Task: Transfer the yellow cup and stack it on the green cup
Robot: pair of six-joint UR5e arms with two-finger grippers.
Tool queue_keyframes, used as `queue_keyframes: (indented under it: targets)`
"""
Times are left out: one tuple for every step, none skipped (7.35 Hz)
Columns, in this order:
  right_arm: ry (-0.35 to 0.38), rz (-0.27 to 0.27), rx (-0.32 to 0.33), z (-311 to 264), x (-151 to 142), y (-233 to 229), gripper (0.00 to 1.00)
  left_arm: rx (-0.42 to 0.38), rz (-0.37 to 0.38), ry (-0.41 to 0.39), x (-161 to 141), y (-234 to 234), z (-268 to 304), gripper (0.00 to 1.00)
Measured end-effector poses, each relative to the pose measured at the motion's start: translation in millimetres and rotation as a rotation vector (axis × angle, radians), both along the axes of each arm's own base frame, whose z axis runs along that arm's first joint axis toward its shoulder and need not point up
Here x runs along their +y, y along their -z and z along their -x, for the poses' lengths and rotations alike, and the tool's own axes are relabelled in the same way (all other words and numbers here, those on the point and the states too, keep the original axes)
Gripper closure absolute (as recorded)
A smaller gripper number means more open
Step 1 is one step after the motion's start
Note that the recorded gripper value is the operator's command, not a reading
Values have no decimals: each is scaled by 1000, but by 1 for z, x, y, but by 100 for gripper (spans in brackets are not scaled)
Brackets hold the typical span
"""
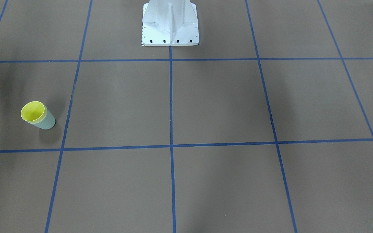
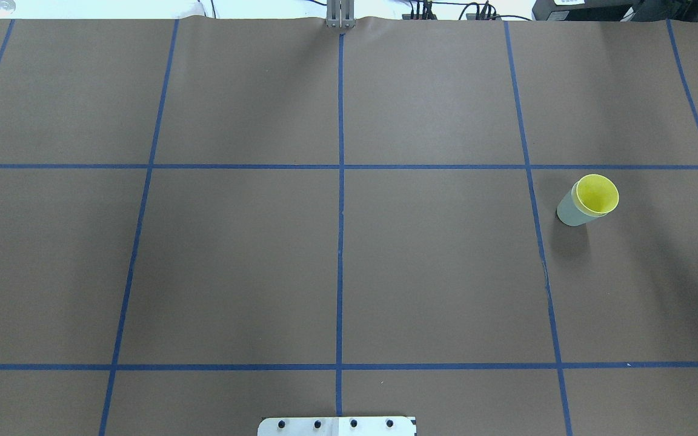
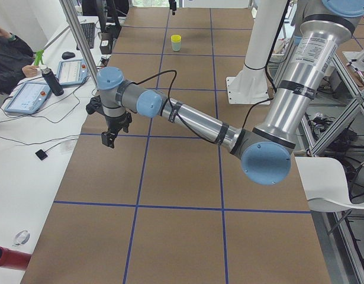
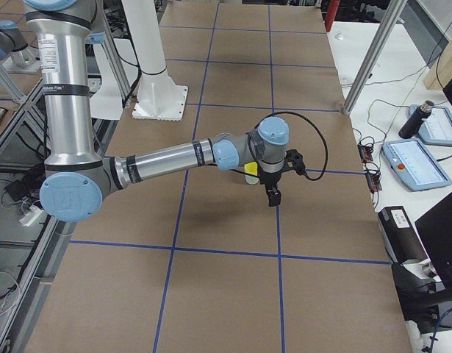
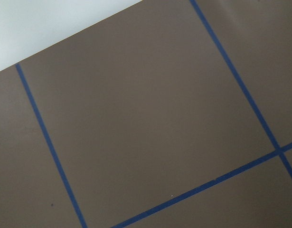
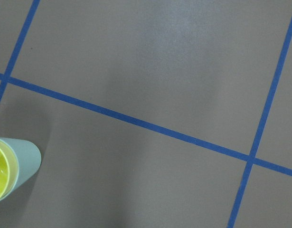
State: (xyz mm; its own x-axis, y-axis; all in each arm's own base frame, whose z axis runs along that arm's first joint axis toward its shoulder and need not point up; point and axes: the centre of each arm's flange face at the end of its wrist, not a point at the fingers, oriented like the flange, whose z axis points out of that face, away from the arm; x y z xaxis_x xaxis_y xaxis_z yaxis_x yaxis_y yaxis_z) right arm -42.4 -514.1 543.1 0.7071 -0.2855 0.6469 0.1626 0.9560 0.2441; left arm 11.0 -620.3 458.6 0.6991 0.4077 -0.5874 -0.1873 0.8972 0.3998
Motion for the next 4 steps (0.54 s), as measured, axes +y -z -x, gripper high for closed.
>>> queue_keyframes:
  targets:
    - [-14, 26, -2, -10, 6, -13, 1, -2, -8, 2, 13, -24, 11, 0]
    - [-36, 40, 2, -19, 8, -19, 1, -1, -27, 9, 23, -45, 21, 0]
    - [-62, 51, 10, -32, 13, -27, 1, 0, -42, 19, 34, -63, 28, 0]
    - [-94, 77, 16, -51, 28, -44, 1, -3, -41, 25, 49, -89, 33, 0]
